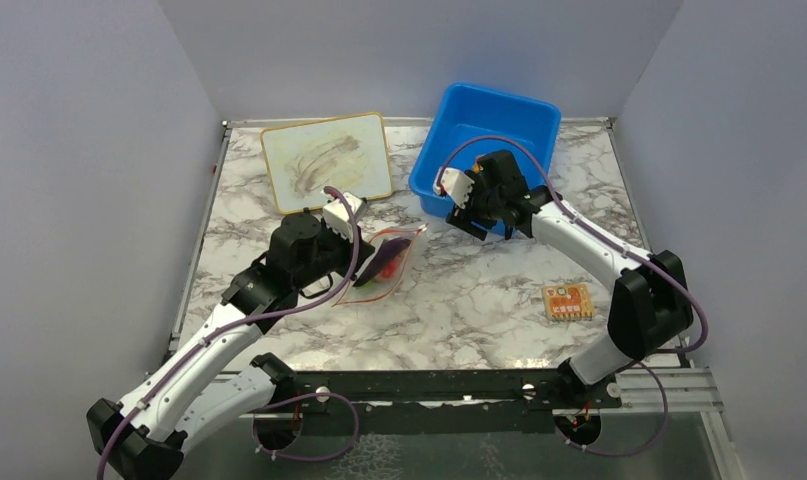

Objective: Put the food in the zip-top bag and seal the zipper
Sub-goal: Pick up the fake food from the bin.

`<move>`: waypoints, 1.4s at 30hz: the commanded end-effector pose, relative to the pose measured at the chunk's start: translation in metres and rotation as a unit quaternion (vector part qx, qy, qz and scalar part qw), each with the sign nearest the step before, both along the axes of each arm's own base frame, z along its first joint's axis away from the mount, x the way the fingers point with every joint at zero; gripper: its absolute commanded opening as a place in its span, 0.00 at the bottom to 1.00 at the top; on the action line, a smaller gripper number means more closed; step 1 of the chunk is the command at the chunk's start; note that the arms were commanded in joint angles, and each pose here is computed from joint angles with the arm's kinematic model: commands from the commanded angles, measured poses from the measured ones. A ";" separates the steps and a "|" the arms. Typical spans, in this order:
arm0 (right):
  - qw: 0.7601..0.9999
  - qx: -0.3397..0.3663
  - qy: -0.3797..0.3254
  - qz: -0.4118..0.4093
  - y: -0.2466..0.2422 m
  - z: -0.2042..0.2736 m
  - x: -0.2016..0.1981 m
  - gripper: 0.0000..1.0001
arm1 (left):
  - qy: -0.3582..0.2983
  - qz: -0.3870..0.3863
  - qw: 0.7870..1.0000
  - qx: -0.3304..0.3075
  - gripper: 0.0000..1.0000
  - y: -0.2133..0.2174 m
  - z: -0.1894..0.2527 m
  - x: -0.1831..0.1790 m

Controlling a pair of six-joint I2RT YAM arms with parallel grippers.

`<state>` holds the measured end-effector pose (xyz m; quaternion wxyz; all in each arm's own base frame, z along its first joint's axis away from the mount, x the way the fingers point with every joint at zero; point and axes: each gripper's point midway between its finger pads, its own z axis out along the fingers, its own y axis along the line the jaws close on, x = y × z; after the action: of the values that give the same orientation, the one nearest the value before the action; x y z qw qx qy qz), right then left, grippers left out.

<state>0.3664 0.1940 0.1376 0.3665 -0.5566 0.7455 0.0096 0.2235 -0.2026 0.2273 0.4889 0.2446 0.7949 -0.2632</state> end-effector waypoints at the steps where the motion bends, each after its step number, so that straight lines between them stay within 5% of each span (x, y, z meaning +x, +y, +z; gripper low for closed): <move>1: 0.999 -0.002 -0.031 -0.007 0.001 0.015 0.023 0.69 | -0.020 0.000 1.000 -0.005 0.00 0.001 0.004 0.000; 9: 0.999 -0.016 -0.010 -0.028 -0.010 -0.005 0.041 0.69 | -0.022 0.007 1.000 -0.005 0.00 0.003 0.004 0.001; 19: 0.997 0.003 0.023 -0.067 -0.010 -0.013 0.048 0.51 | -0.023 0.007 1.000 -0.005 0.00 0.004 0.004 0.001; 33: 0.975 0.176 0.019 -0.137 0.019 0.062 0.080 0.70 | 0.003 0.028 0.999 0.016 0.00 0.003 -0.015 0.013; 42: 0.947 0.146 -0.056 -0.281 -0.036 0.051 0.169 0.67 | 0.003 0.031 0.999 0.011 0.00 0.001 -0.018 0.016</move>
<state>0.4956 0.1888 0.2074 0.4703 -0.3361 0.8143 0.0523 0.2333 -0.2016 0.2032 0.4725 0.2350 0.8145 -0.2411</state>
